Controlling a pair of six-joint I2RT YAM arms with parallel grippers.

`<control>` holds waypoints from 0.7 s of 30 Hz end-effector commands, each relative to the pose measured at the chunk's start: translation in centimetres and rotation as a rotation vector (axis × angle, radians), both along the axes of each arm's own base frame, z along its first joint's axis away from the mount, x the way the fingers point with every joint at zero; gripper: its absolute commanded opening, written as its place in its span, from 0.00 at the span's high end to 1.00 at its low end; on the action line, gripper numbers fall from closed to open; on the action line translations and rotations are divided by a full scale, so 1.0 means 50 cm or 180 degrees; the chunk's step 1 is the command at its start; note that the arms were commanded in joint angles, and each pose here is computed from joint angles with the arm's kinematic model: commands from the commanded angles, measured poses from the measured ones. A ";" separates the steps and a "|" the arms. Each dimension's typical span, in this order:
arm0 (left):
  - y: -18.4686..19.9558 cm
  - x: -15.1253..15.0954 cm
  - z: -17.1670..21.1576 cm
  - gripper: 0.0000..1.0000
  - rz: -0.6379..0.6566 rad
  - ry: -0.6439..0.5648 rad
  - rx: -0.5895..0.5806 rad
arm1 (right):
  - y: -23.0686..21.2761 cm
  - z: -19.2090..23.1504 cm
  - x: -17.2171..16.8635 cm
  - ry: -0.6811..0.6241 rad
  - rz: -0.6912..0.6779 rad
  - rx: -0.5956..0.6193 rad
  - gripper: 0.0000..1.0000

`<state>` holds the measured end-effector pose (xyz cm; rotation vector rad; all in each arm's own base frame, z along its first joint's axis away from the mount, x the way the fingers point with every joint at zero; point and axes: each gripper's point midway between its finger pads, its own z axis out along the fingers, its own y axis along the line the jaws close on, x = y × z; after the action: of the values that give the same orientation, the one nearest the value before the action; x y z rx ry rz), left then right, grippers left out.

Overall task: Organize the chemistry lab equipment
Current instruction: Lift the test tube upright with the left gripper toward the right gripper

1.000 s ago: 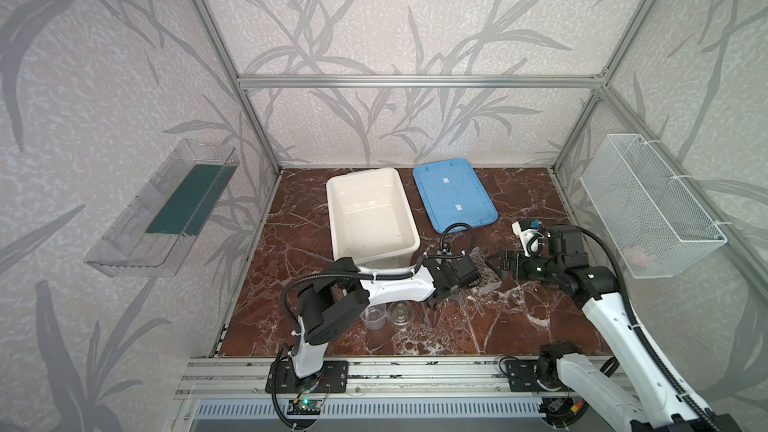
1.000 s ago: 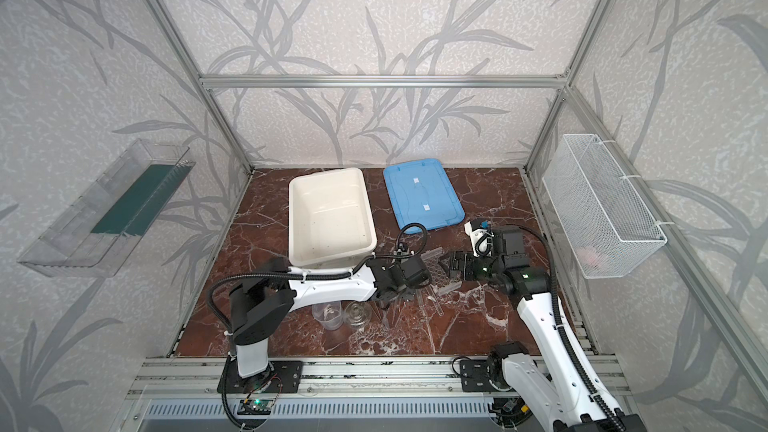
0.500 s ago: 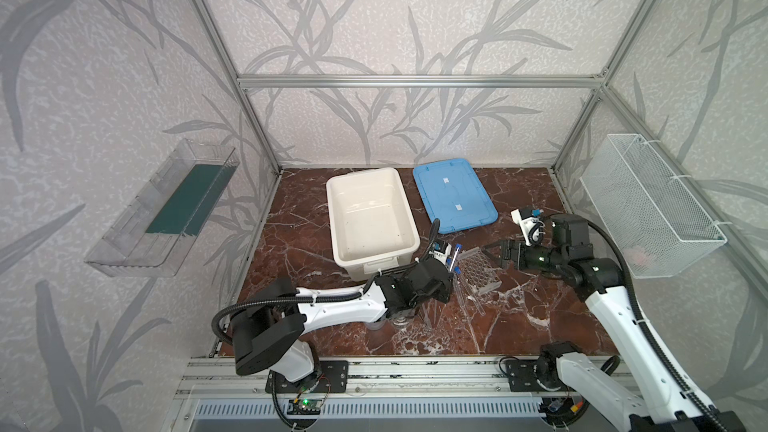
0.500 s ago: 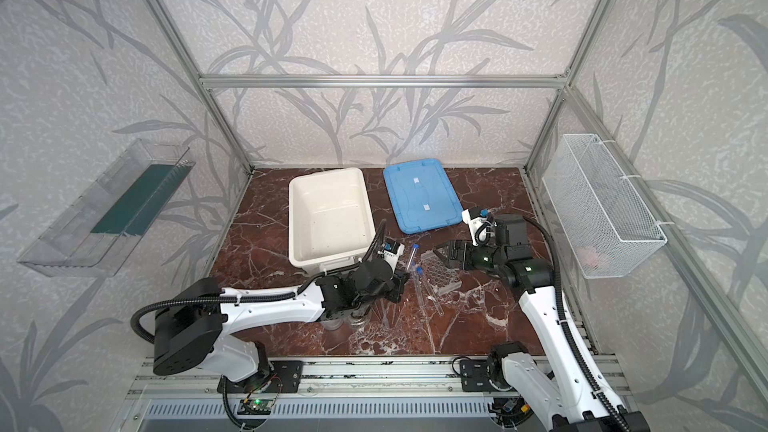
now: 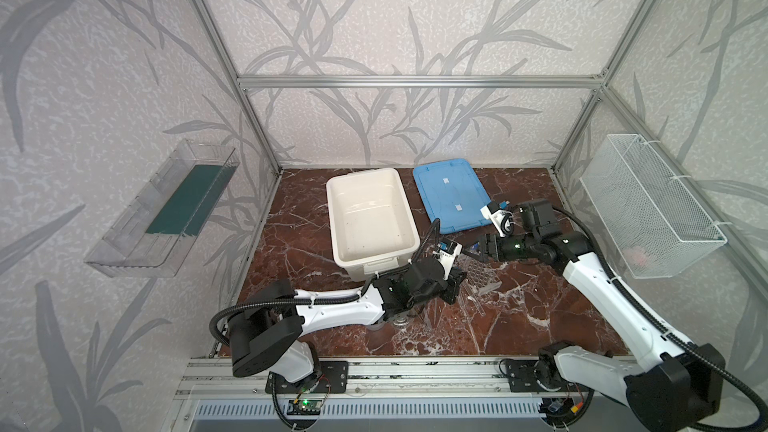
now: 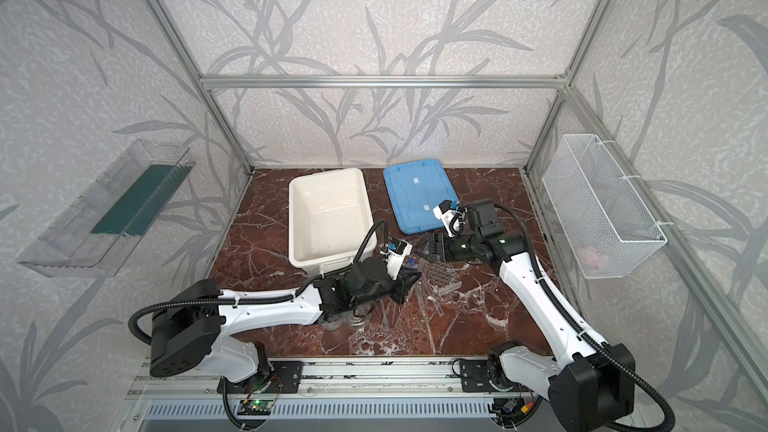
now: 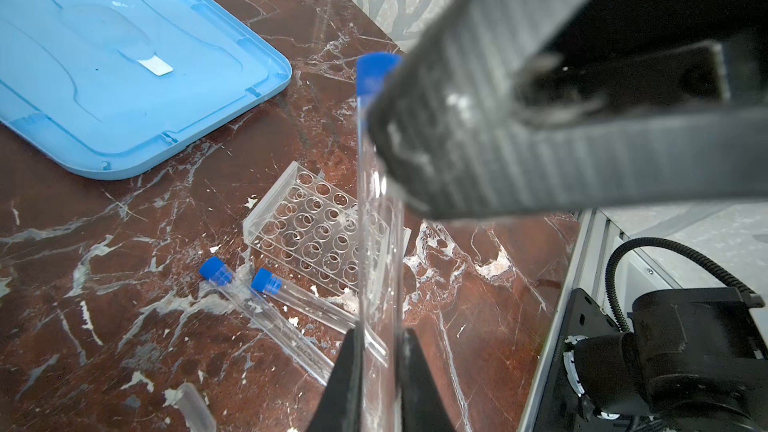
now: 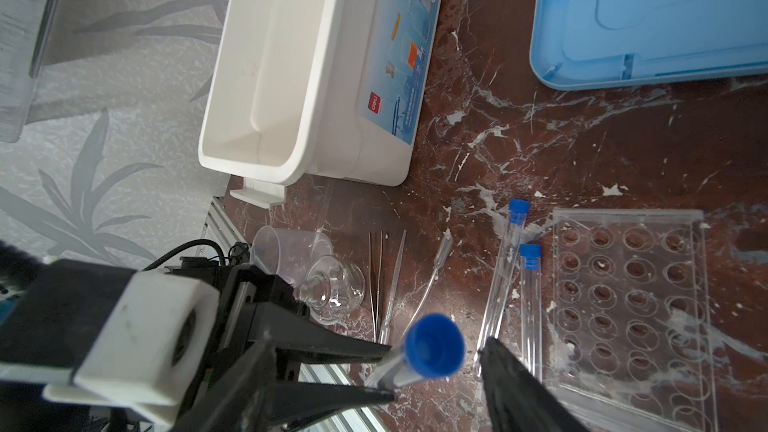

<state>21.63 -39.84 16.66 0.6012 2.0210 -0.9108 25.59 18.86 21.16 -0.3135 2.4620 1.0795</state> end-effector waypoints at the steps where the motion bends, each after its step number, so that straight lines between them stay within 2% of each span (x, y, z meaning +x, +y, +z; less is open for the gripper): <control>1: -0.010 -0.006 0.003 0.89 -0.0072 -0.0048 -0.0058 | 0.006 0.019 0.009 -0.0066 0.0010 0.0032 0.33; 6: -0.015 -0.007 -0.004 0.89 -0.0089 -0.0021 -0.0058 | 0.006 0.019 0.006 -0.0054 -0.0011 0.0080 0.52; 9: -0.018 -0.007 -0.009 0.88 -0.0094 0.0000 -0.0051 | 0.009 0.016 -0.003 0.0006 0.0030 0.0108 0.57; 16: -0.019 -0.004 -0.001 0.88 -0.0070 -0.0008 -0.0093 | 0.008 0.000 -0.007 0.0071 0.0008 0.0119 0.60; 21: -0.025 -0.008 -0.001 0.88 -0.0097 0.0017 -0.0109 | 0.004 -0.009 -0.006 0.0067 -0.0032 0.0086 0.65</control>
<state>21.49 -40.48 16.42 0.6096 2.0119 -0.9378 25.60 18.92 20.43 -0.2733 2.4820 1.1003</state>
